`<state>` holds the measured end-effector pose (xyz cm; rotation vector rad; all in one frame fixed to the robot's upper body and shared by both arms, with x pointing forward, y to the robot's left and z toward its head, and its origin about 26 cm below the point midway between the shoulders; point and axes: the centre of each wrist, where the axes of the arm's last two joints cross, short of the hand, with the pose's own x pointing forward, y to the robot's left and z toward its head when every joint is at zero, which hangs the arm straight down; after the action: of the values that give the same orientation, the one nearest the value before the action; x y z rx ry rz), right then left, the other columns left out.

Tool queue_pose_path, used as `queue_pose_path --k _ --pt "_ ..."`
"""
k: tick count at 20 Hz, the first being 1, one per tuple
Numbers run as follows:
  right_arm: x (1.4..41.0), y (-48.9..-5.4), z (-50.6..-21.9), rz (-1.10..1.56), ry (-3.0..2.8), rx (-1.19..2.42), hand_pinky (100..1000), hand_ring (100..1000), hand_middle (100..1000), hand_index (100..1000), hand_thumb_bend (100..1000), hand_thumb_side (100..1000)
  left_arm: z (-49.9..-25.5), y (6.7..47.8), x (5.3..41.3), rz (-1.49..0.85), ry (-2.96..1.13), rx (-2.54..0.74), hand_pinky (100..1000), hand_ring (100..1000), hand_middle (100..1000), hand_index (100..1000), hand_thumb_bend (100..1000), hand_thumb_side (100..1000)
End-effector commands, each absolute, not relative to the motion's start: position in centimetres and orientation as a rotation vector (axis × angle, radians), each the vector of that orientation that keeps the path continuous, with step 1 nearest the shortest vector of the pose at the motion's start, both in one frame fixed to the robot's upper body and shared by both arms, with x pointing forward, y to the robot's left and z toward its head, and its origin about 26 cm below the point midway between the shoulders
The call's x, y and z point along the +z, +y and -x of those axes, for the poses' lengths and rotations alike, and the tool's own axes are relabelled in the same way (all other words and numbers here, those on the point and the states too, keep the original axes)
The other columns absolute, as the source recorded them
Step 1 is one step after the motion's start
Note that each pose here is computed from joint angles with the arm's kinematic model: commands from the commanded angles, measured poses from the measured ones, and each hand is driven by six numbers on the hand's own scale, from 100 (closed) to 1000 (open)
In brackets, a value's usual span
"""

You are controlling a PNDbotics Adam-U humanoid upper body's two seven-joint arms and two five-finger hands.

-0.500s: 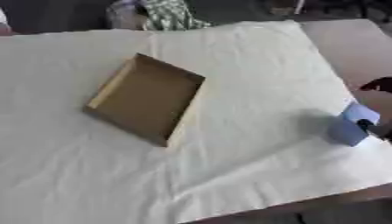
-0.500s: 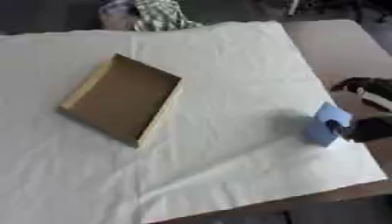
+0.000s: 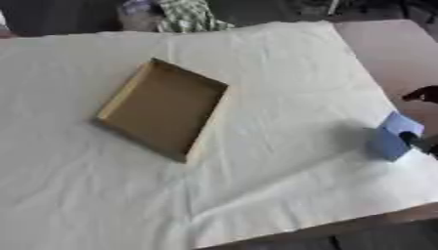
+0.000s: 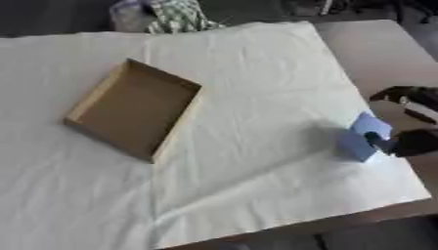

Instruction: Pick up objects on the table and place them in the box.

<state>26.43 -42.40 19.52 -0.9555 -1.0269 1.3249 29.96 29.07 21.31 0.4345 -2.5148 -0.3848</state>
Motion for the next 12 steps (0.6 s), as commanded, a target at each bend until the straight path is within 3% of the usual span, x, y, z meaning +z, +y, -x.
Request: queue_pose_path --k 1,12 --pt "20.82 -42.71 -26.55 0.977 -1.038 1.331 926 939 934 963 216 477 -29.74 29.3 22.21 -0.45 -2.535 -0.414 601 672 538 699 385 636" --pt "20.45 -43.29 -26.97 0.938 -0.992 1.341 931 947 946 970 191 564 -29.78 29.17 22.23 -0.44 -2.538 -0.414 600 673 538 698 383 637"
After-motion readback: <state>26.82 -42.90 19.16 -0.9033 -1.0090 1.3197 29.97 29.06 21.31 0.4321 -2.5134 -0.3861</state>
